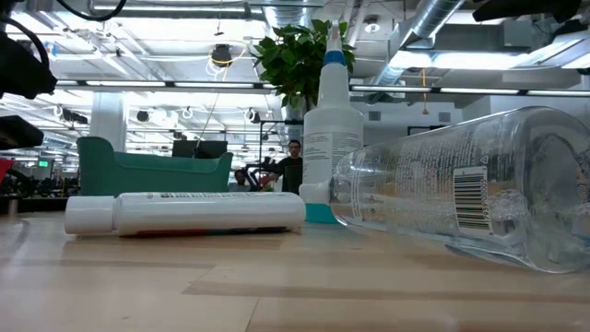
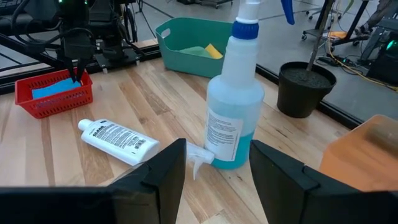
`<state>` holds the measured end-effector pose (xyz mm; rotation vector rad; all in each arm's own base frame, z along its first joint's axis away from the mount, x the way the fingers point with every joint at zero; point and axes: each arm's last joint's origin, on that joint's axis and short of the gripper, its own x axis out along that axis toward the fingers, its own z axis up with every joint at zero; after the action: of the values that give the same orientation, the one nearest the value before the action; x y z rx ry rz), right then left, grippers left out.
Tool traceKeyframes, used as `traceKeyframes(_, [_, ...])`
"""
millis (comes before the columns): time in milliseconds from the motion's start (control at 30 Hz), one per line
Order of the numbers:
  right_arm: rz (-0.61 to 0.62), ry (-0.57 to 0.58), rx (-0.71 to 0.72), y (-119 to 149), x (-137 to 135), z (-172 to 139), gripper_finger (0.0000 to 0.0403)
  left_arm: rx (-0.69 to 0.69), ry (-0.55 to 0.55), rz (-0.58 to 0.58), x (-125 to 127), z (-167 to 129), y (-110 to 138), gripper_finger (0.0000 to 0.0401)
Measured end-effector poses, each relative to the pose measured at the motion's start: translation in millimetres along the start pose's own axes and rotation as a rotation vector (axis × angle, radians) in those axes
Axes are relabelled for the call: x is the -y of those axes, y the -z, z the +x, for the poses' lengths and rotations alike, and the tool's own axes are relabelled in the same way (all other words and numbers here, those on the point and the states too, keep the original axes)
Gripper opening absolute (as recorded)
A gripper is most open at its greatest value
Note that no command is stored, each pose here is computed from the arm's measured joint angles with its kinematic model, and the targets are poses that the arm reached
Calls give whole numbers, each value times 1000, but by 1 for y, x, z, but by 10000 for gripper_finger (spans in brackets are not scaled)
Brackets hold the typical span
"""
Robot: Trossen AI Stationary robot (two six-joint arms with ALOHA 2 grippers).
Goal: Pick & Place Kitchen Items
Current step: Put the blue sponge into the red bin
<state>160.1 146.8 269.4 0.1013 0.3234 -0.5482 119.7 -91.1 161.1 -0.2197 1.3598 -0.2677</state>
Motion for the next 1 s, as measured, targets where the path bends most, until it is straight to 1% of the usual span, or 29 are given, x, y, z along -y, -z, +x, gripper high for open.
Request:
traceKeyframes(400, [-2, 0, 0, 0, 0, 0, 171, 3, -3, 0, 0, 0, 0, 74])
traceKeyframes(600, [-2, 0, -1, 0, 0, 0, 171, 14, 5, 3, 0, -2, 0, 89])
traceKeyframes(767, [-2, 0, -1, 0, 0, 0, 171, 73, 47, 13, 1, -13, 2, 90])
traceKeyframes(1000, [-2, -1, -1, 0, 0, 0, 171, 203, 138, 38, 1, -34, 7, 90])
